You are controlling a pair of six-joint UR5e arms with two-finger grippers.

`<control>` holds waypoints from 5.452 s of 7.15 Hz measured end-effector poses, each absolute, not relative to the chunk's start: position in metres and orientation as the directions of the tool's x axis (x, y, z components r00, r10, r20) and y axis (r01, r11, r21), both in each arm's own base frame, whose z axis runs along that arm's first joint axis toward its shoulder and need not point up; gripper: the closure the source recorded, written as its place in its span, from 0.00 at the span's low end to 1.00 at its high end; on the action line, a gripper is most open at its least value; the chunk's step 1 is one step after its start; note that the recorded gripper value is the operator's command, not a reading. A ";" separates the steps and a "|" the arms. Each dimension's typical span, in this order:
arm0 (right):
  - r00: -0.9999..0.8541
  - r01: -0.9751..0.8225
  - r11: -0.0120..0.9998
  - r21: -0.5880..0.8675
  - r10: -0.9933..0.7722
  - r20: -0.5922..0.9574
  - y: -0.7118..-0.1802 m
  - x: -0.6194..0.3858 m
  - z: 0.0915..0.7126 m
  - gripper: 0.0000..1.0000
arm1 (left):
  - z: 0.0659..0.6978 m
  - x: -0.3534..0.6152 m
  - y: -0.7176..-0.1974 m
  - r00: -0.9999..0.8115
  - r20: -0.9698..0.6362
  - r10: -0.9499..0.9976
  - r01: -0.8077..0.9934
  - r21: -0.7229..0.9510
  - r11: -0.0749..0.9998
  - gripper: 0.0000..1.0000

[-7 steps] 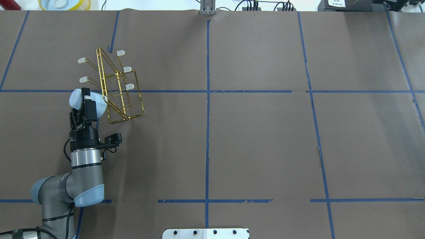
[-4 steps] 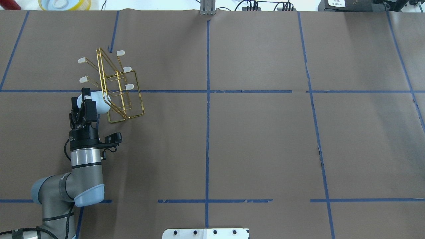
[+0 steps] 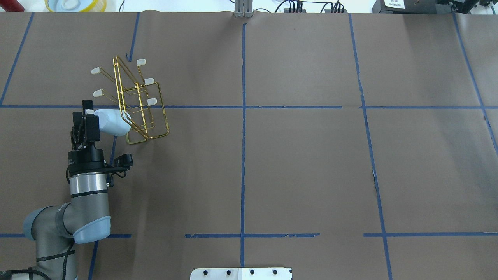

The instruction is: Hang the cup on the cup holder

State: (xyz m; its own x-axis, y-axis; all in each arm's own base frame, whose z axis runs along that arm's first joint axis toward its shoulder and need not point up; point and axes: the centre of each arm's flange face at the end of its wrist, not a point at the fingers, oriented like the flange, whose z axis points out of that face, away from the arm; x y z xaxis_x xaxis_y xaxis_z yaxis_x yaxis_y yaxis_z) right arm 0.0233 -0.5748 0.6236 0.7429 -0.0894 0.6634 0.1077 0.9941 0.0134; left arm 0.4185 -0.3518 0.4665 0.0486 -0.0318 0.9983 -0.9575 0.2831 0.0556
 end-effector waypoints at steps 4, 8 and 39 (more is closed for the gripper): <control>0.743 0.108 0.994 0.014 -0.089 0.663 -0.575 0.023 0.624 0.00 | 0.473 0.347 -0.332 0.306 0.948 -0.088 -0.914 0.318 0.250 0.00; 0.743 0.108 0.994 0.013 -0.089 0.663 -0.575 0.023 0.624 0.00 | 0.480 0.298 -0.318 0.839 0.544 -0.026 -0.540 0.836 0.094 0.00; 0.743 0.108 0.994 0.013 -0.089 0.663 -0.575 0.023 0.624 0.00 | 0.609 -0.110 -0.482 0.715 -0.694 0.087 -0.024 0.100 0.995 0.00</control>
